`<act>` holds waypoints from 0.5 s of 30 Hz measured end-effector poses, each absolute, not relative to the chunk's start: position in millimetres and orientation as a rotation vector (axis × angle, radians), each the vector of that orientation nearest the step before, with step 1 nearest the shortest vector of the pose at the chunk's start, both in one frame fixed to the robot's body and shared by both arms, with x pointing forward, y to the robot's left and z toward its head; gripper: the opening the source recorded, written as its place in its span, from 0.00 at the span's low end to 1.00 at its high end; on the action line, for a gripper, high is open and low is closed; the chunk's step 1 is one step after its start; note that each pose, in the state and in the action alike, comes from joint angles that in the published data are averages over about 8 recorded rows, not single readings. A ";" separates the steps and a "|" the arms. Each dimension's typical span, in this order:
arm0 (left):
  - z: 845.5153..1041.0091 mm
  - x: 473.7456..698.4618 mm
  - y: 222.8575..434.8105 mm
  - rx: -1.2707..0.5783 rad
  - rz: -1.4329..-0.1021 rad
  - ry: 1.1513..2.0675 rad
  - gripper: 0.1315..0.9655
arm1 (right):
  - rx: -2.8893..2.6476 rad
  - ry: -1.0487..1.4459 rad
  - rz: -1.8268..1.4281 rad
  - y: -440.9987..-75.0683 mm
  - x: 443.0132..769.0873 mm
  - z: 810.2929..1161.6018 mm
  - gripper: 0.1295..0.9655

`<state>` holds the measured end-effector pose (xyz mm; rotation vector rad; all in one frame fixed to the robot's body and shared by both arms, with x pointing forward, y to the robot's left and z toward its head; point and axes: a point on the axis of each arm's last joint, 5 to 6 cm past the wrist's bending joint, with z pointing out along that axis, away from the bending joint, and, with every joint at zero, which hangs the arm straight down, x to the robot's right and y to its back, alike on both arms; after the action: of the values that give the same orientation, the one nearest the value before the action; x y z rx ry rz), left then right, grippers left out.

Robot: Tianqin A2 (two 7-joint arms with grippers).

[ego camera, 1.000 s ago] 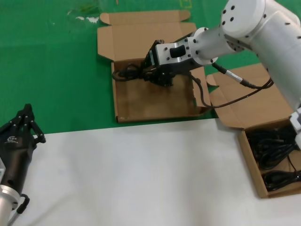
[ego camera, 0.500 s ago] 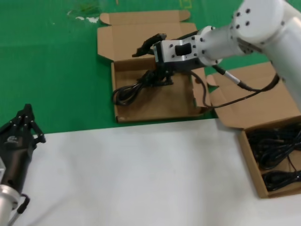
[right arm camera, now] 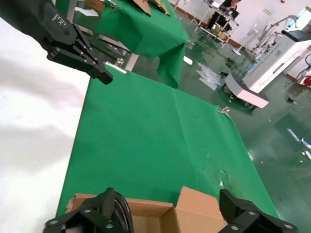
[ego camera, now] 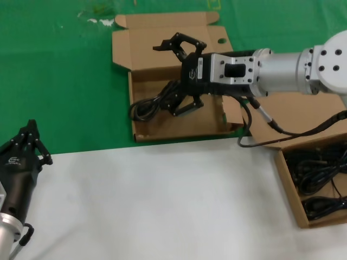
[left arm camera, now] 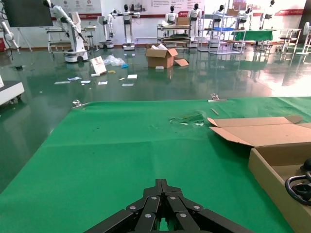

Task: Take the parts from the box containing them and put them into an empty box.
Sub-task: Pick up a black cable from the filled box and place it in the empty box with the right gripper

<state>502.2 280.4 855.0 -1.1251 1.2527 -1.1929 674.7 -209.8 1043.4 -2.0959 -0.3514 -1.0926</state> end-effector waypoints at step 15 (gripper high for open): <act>855.0 502.2 280.4 -1.125 -1.193 1.253 0.10 | -1.998 -0.227 -1.106 -209.2 664.4 1020.5 0.91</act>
<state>502.2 280.4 855.0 -1.1250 1.2528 -1.1927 664.4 -209.2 1020.5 -1.9984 -0.2267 -1.1060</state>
